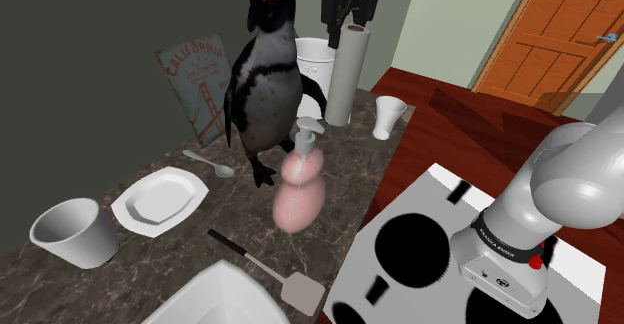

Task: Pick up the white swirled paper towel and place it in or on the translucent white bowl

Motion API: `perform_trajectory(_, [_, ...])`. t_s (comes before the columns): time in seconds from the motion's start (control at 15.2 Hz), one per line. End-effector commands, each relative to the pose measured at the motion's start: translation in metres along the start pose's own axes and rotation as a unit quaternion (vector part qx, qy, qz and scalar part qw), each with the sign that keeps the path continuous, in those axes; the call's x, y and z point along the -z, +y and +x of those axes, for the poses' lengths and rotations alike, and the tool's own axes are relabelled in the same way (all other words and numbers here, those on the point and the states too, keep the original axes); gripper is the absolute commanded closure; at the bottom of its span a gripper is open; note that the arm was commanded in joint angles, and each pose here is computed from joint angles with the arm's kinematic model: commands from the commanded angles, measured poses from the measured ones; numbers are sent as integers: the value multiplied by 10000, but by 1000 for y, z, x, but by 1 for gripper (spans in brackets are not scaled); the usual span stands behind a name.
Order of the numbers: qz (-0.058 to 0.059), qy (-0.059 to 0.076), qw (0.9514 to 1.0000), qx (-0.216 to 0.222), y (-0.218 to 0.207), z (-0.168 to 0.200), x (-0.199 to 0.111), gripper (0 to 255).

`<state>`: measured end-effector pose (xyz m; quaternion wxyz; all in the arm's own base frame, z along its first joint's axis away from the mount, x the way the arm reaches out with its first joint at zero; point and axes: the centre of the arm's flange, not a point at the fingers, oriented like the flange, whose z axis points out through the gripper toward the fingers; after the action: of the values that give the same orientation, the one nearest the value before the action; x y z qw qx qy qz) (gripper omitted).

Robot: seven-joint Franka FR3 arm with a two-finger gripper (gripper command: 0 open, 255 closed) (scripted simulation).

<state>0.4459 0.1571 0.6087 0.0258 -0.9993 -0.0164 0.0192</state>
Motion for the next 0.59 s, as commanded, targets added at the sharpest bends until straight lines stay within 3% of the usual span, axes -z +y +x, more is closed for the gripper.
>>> perform_trajectory(0.0, [-1,-1,10000,-1,-12,-6,7,255])
perform_trajectory(0.53, [-1,-1,10000,-1,-109,-47,18,255])
